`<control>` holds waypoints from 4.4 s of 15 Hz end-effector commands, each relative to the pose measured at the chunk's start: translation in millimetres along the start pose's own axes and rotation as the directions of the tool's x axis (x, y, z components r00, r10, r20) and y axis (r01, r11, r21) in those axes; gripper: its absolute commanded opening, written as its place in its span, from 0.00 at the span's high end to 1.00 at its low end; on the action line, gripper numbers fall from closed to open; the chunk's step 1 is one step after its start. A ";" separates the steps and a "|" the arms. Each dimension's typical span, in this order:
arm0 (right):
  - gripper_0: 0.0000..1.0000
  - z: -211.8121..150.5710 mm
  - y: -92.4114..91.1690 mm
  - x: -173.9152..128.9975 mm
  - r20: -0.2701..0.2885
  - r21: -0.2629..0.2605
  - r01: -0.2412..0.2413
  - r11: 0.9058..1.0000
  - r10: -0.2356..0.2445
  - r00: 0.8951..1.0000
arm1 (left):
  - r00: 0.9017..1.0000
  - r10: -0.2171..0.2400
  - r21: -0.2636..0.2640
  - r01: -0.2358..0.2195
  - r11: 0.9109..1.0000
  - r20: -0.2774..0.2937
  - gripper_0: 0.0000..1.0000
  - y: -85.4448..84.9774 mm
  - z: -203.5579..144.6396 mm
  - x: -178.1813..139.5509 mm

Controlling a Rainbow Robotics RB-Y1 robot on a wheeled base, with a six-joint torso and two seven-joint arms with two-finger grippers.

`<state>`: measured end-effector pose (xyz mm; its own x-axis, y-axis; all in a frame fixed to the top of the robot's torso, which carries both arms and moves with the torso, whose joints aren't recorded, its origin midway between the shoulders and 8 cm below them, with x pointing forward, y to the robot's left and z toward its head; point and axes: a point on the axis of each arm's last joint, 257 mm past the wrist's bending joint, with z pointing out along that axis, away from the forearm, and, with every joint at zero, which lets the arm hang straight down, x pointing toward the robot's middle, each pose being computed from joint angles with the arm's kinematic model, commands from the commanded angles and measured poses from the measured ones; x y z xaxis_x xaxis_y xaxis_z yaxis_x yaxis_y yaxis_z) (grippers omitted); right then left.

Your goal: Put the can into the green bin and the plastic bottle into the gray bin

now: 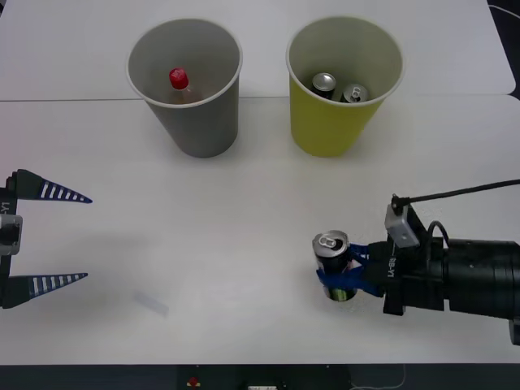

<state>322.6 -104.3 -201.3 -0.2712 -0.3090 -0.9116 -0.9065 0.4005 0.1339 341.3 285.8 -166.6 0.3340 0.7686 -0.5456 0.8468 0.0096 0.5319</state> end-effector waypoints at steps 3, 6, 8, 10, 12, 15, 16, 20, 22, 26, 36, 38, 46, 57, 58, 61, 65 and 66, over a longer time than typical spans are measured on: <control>1.00 -27.2 -15.8 -32.7 -0.034 0.097 -0.125 0.987 0.129 0.991 | 1.000 0.000 0.000 0.000 1.000 0.000 0.00 0.0 0.0 0.0; 1.00 -44.6 -23.0 -61.0 0.000 0.152 -0.249 0.956 0.252 0.968 | 1.000 0.000 0.000 0.000 1.000 0.000 0.00 0.0 0.0 0.0; 1.00 -63.5 -29.6 -79.0 -0.005 0.187 -0.273 0.944 0.279 0.960 | 1.000 0.000 0.000 0.000 1.000 0.000 0.00 0.0 0.0 0.0; 1.00 -81.6 -38.4 -93.4 -0.016 0.224 -0.245 0.943 0.255 0.967 | 1.000 0.000 0.000 0.000 1.000 0.000 0.00 0.0 0.0 0.0; 1.00 -96.2 -48.2 -108.5 -0.015 0.256 -0.204 0.945 0.215 0.976 | 1.000 0.000 0.000 0.000 1.000 0.000 0.00 0.0 0.0 0.0; 1.00 -112.1 -62.6 -134.0 -0.053 0.289 -0.122 0.950 0.143 0.988 | 1.000 0.000 0.000 0.000 1.000 0.000 0.00 0.0 0.0 0.0; 1.00 -116.8 -69.7 -144.8 -0.066 0.299 -0.096 0.949 0.121 0.990 | 1.000 0.000 0.000 0.000 1.000 0.000 0.00 0.0 0.0 0.0; 1.00 -136.3 -98.3 -180.9 -0.114 0.326 -0.053 0.944 0.095 0.989 | 1.000 0.000 0.000 0.000 1.000 0.000 0.00 0.0 0.0 0.0; 1.00 -134.9 -110.1 -197.6 -0.125 0.325 -0.048 0.945 0.093 0.988 | 1.000 0.000 0.000 0.000 1.000 0.000 0.00 0.0 0.0 0.0; 1.00 -119.9 -149.2 -231.3 -0.161 0.377 -0.005 0.926 0.070 0.984 | 1.000 0.000 0.000 0.000 1.000 0.000 0.00 0.0 0.0 0.0; 1.00 -56.1 -229.2 -271.2 -0.237 0.467 0.016 0.884 0.107 0.965 | 1.000 0.000 0.000 0.000 1.000 0.000 0.00 0.0 0.0 0.0; 1.00 -48.6 -234.8 -268.3 -0.254 0.460 0.017 0.888 0.114 0.960 | 1.000 0.000 0.000 0.000 1.000 0.000 0.00 0.0 0.0 0.0; 0.00 -42.6 -232.3 -265.9 -0.289 0.407 0.083 0.910 0.043 0.956 | 1.000 0.000 0.000 0.000 1.000 0.000 0.00 0.0 0.0 0.0; 0.00 -89.8 -179.3 -250.3 -0.226 0.242 0.153 0.958 -0.097 0.969 | 1.000 0.000 0.000 0.000 1.000 0.000 0.00 0.0 0.0 0.0; 0.00 -93.4 -168.0 -241.1 -0.224 0.225 0.171 0.959 -0.119 0.967 | 1.000 0.000 0.000 0.000 1.000 0.000 0.00 0.0 0.0 0.0; 0.00 -98.5 -140.4 -224.1 -0.219 0.187 0.244 0.952 -0.202 0.955 | 1.000 0.000 0.000 0.000 1.000 0.000 0.00 0.0 0.0 0.0; 0.00 -103.6 -112.3 -185.5 -0.212 0.097 0.373 0.923 -0.347 0.914 | 1.000 0.000 0.000 0.000 1.000 0.000 0.00 0.0 0.0 0.0; 0.00 -106.0 -106.7 -177.1 -0.211 0.076 0.397 0.915 -0.374 0.903 | 1.000 0.000 0.000 0.000 1.000 0.000 0.00 0.0 0.0 0.0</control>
<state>439.5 -182.1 -8.4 0.0043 -0.6066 -0.7950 -0.9074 0.3317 -0.2580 341.3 285.8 -166.6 0.3340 0.7686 -0.5456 0.8468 0.0096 0.5319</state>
